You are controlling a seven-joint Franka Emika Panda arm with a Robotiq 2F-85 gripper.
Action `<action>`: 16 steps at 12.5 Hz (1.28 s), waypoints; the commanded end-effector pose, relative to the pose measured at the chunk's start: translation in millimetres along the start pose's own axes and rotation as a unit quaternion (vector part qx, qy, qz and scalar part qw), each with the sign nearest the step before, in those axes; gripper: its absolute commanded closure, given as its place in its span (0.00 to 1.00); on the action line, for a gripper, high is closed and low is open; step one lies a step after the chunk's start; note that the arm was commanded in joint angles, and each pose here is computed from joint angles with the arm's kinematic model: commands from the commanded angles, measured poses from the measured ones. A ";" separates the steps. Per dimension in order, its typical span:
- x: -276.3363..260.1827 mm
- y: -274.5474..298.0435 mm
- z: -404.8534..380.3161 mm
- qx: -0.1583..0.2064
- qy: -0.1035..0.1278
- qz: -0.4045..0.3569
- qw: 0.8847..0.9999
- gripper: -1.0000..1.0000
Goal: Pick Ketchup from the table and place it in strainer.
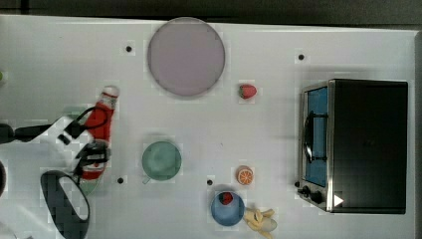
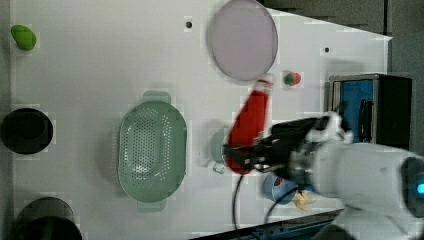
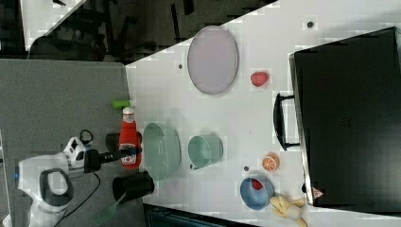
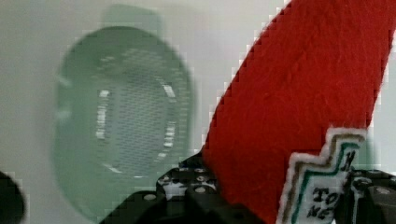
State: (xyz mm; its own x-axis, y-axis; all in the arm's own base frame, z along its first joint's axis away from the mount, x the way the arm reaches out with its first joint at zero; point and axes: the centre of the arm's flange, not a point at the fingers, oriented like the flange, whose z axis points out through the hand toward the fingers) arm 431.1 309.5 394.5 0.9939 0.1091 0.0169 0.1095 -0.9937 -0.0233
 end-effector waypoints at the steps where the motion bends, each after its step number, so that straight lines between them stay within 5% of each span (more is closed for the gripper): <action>1: 0.4 -32.0 27.6 0.041 -0.008 0.114 0.993 0.37; 9: -15.1 -87.4 137.1 0.130 -0.048 0.120 0.983 0.37; 10: -16.7 -87.1 148.1 0.128 -0.056 0.116 0.983 0.34; 13: -16.1 -86.6 160.8 0.123 -0.055 0.107 0.985 0.03; 16: -0.4 -84.2 121.6 0.127 -0.020 0.160 0.979 0.00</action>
State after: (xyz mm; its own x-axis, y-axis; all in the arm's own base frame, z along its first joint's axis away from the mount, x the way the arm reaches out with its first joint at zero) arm 405.4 380.4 216.0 0.9763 -0.1155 -0.1828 -0.1548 -0.9636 -0.2180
